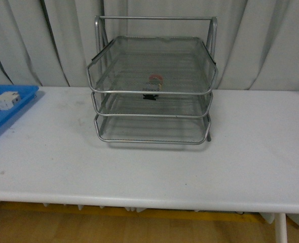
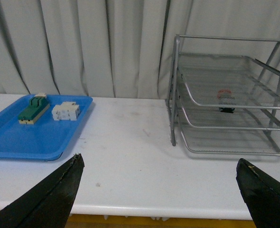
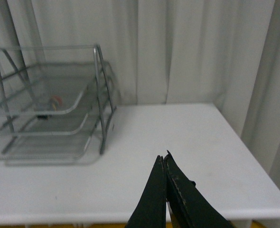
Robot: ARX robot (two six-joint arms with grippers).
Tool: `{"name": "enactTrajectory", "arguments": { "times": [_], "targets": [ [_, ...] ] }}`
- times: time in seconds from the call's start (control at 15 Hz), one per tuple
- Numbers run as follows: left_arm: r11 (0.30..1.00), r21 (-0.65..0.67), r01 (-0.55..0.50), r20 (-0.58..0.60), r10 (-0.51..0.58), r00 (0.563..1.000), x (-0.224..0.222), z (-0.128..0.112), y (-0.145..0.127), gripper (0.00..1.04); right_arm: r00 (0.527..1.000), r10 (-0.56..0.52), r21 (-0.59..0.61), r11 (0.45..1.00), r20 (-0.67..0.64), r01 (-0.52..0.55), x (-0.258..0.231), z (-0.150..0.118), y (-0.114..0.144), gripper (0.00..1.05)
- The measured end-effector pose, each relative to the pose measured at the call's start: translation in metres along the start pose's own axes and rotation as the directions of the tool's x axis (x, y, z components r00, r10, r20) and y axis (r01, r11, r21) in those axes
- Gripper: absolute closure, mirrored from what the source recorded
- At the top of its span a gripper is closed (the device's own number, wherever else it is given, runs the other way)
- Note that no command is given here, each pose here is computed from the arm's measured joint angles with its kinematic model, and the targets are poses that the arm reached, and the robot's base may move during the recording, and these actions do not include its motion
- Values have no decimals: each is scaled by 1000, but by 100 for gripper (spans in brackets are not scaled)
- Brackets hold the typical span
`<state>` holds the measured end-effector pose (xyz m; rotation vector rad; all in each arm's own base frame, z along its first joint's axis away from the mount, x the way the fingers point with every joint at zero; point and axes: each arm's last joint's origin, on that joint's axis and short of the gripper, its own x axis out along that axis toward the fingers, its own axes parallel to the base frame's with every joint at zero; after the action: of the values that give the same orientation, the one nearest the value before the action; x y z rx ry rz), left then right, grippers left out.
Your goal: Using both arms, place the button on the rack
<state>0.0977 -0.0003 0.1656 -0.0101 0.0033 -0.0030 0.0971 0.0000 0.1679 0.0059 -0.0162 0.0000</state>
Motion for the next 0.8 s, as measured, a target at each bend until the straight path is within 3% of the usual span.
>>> {"name": "enactTrajectory", "arguments": {
  "times": [0.6,0.8],
  "targets": [
    [1000,0,0,0,0,1000,0,0,0,7,1000,0,-1,1000,-12,0,0,-1,0,101],
    [1000,0,0,0,0,1000,0,0,0,7,1000,0,-1,1000,-12,0,0,-1,0,63]
  ]
}}
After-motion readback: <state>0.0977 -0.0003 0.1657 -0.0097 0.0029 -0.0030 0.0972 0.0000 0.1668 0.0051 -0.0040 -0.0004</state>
